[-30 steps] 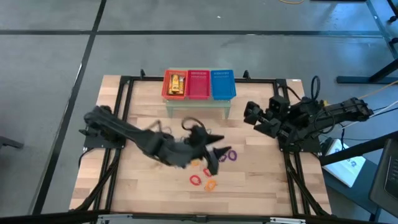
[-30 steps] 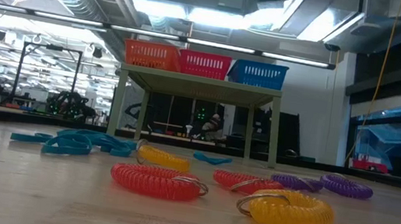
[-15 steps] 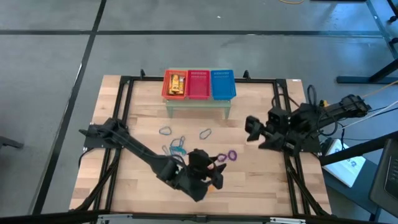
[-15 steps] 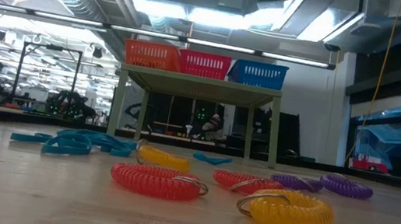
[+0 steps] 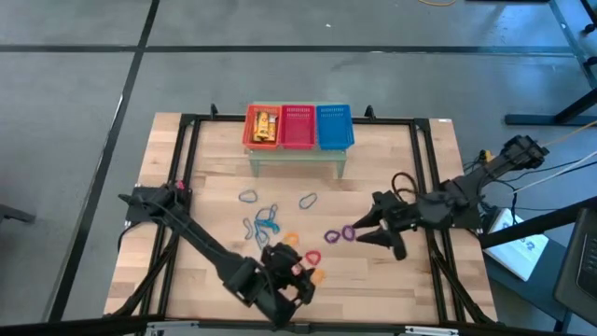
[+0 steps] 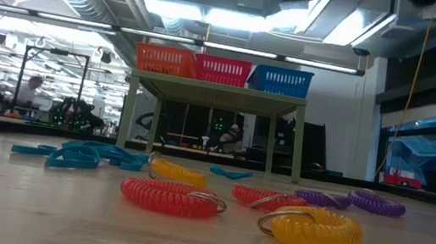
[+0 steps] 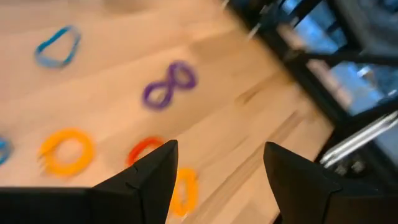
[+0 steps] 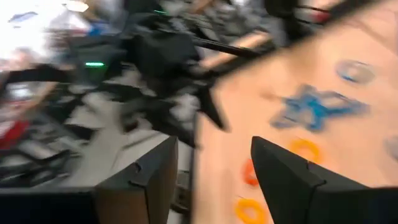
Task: Pick & Place Office Desk Supplies
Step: Put the violet spring keychain into the red bin on the shelf
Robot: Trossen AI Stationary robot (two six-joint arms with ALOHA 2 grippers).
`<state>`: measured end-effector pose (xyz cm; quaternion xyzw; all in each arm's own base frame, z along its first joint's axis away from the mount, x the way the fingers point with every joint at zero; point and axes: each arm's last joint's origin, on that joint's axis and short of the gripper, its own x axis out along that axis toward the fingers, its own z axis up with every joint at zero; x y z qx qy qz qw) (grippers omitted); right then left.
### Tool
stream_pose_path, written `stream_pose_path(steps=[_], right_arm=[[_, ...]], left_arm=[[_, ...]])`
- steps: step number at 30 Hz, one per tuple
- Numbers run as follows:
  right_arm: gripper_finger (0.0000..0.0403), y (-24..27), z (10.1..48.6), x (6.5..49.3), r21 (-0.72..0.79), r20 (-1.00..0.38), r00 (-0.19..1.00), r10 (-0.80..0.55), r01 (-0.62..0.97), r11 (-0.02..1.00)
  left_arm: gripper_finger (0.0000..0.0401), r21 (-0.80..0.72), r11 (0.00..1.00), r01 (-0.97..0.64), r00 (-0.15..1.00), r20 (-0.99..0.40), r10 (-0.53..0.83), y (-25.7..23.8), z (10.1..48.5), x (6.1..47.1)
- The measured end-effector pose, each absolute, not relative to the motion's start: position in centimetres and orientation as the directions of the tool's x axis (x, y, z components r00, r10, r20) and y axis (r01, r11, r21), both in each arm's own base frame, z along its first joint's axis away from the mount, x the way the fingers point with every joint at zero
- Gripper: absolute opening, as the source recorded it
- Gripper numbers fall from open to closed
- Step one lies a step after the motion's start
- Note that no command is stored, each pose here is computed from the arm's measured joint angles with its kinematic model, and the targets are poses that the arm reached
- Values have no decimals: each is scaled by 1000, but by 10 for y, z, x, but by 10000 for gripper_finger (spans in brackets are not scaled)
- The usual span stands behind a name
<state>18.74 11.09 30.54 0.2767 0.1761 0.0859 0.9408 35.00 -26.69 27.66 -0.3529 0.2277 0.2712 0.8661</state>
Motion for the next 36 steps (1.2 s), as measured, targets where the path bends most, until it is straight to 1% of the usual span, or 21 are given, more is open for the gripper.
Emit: stream_pose_path(steps=[3,7,11,14,17,19,22,24,26,29,31,33,36], right_arm=[[206,112,291,191,533,-386,904,183,57,844],[206,118,271,200,513,-488,861,147,147,846],[206,121,252,213,510,-571,808,143,212,834],[206,120,241,222,534,-614,773,160,259,805],[206,119,235,229,578,-624,761,177,298,760],[206,118,232,232,609,-635,752,176,347,713],[206,117,224,234,629,-674,719,167,441,640],[206,116,218,232,606,-718,681,145,508,612],[206,114,211,228,555,-772,626,116,573,603],[206,109,203,219,453,-849,524,63,662,596],[206,105,199,211,372,-892,451,23,704,605],[206,101,195,204,289,-927,374,-17,742,605],[206,97,192,196,203,-957,285,-56,796,570]], left_arm=[[233,-460,596,-659,716,-626,308,-276,270,337],[233,-477,576,-664,716,-627,307,-288,263,327],[233,-546,557,-626,748,-622,231,-303,246,324],[232,-624,540,-565,795,-586,154,-315,231,322],[228,-673,559,-485,839,-538,81,-318,223,321],[221,-728,569,-383,880,-474,-13,-318,218,325],[208,-809,549,-208,924,-347,-162,-313,203,333],[200,-832,535,-143,937,-287,-197,-305,186,336],[193,-829,535,-164,937,-300,-177,-294,169,334],[186,-820,535,-205,937,-322,-135,-280,156,332],[185,-833,522,-184,938,-308,-161,-272,153,333],[187,-864,486,-134,945,-259,-201,-264,152,335],[191,-895,447,10,965,-109,-239,-254,158,337]])
